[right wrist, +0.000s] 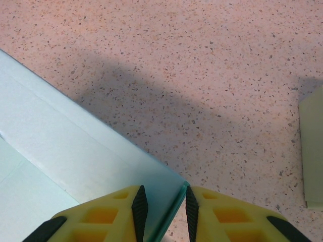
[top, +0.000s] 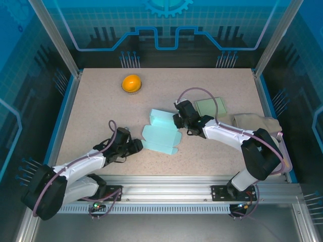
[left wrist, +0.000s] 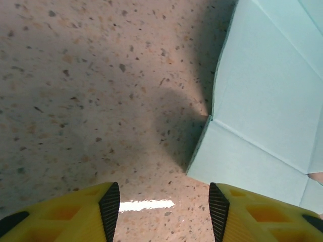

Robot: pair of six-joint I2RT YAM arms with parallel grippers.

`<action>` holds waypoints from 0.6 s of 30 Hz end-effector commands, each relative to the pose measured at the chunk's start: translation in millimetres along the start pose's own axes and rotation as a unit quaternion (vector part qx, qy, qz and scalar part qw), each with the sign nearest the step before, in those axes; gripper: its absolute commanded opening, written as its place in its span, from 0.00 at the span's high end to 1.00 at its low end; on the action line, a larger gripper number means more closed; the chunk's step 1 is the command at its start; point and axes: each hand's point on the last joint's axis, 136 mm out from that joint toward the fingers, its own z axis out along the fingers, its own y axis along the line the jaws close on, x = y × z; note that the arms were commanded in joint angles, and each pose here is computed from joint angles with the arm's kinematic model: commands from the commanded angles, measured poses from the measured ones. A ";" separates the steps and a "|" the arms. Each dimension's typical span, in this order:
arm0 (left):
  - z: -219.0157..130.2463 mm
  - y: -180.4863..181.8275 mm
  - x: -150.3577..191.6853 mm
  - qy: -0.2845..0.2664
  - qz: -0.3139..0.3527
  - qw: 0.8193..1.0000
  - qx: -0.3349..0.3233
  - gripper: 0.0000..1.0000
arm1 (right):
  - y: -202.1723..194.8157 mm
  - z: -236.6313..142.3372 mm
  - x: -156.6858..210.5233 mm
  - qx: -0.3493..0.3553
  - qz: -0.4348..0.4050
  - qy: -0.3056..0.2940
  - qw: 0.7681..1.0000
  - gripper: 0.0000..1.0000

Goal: Fold the paper box

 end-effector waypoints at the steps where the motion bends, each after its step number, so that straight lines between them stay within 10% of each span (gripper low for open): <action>1: 1.6 -22.2 -3.8 -0.013 -0.005 0.998 0.058 0.47 | -6.0 4.3 58.4 0.019 -0.030 0.102 0.994 0.70; 9: 19.8 -38.2 -9.6 -0.020 0.034 0.998 0.057 0.56 | -5.9 1.2 55.7 0.017 -0.030 0.100 0.994 0.70; 18: 28.4 -34.1 -13.5 -0.023 0.061 0.997 0.034 1.00 | -4.7 -1.2 58.0 0.010 -0.026 0.101 0.994 0.67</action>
